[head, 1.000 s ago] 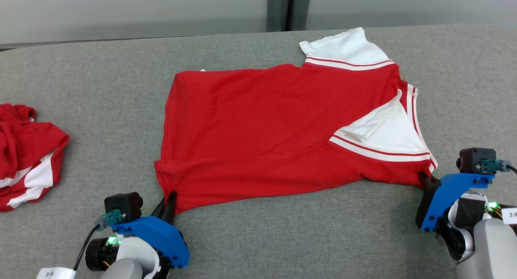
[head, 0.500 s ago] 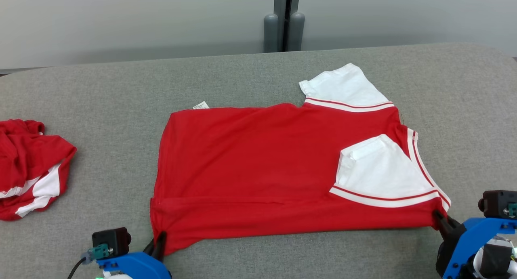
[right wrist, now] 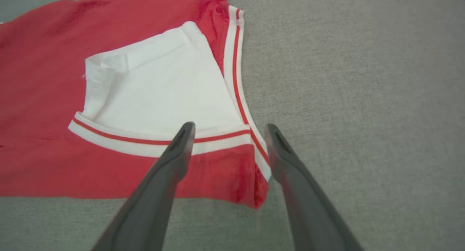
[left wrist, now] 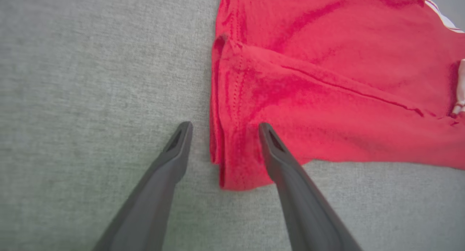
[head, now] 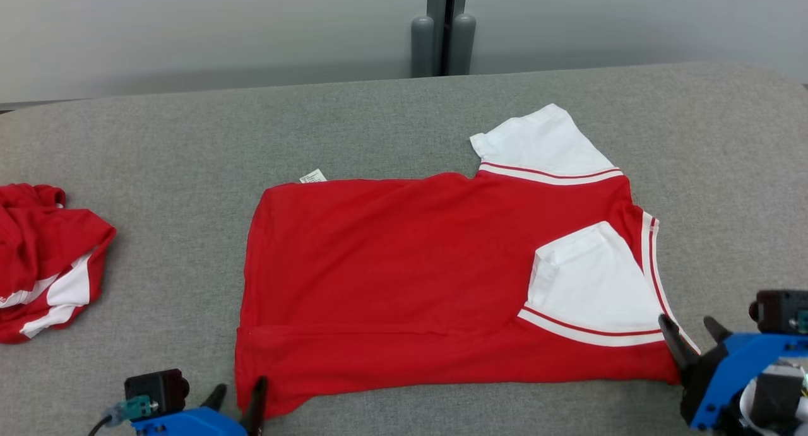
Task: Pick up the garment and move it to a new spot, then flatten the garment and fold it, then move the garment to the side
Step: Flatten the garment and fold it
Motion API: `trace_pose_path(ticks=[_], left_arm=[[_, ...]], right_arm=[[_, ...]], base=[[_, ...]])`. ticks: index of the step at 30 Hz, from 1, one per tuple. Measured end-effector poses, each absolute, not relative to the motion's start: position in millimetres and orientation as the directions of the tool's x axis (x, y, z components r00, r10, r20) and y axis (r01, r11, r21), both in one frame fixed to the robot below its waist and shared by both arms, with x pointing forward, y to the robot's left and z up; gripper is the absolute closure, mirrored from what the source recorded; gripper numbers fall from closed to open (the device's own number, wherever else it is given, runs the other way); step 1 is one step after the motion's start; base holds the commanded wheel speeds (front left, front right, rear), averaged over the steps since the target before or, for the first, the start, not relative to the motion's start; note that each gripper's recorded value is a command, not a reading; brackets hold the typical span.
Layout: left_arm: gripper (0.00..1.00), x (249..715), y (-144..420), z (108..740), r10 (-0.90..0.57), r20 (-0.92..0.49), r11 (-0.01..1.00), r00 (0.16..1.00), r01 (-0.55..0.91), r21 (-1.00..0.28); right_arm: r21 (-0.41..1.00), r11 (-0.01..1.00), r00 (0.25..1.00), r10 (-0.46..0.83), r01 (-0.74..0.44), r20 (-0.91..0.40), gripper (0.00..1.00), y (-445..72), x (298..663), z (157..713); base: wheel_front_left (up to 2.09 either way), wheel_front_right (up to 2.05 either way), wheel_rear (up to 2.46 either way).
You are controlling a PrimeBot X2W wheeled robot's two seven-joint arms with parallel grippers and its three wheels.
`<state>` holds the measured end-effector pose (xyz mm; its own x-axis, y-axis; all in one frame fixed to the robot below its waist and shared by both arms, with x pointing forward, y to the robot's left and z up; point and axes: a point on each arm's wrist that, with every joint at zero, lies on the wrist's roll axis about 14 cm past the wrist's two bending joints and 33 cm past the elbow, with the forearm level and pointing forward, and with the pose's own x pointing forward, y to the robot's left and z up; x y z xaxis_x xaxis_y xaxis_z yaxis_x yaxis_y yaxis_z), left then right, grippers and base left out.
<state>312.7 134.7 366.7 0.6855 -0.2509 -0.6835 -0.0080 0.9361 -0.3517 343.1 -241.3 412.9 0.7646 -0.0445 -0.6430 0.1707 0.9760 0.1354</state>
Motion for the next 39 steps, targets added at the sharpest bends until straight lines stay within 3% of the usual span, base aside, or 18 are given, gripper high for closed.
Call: trace_pose_path(ticks=[5, 13, 22, 26, 34, 39], left_arm=[[0.0, 336.4, 140.1, 382.6, -0.276, -0.666, 0.941, 0.693, 0.054, -0.333], [0.0, 424.7, 142.8, 425.1, -0.36, -0.621, 0.932, 0.697, 0.235, -0.277], [0.0, 491.7, 126.9, 417.9, -0.419, -0.729, 0.902, 0.541, 0.339, -0.267], [0.0, 503.3, 124.5, 398.2, -0.411, -0.789, 0.902, 0.456, 0.328, -0.281], [0.0, 511.1, 125.6, 370.0, -0.369, -0.853, 0.912, 0.369, 0.323, -0.254], [0.0, 512.9, 124.2, 364.2, -0.371, -0.857, 0.911, 0.359, 0.32, -0.26]], right_arm=[[0.081, 0.993, 0.814, -0.021, 0.084, -0.58, 0.0, -225.6, 382.8, 443.2], [0.022, 0.997, 0.83, 0.07, -0.069, -0.554, 0.0, -208.0, 459.0, 481.8], [-0.029, 0.982, 0.805, 0.136, -0.186, -0.578, 0.0, -184.5, 528.3, 492.8], [-0.032, 0.98, 0.797, 0.142, -0.198, -0.588, 0.0, -182.5, 547.2, 487.8], [-0.025, 0.978, 0.782, 0.148, -0.205, -0.606, 0.0, -178.5, 568.4, 468.2], [-0.021, 0.977, 0.773, 0.154, -0.211, -0.615, 0.0, -176.5, 574.1, 456.9]], base=[[0.0, 0.0, 0.0], [0.0, 0.0, 0.0], [0.0, 0.0, 0.0], [0.0, 0.0, 0.0], [0.0, 0.0, 0.0], [0.0, 0.0, 0.0]])
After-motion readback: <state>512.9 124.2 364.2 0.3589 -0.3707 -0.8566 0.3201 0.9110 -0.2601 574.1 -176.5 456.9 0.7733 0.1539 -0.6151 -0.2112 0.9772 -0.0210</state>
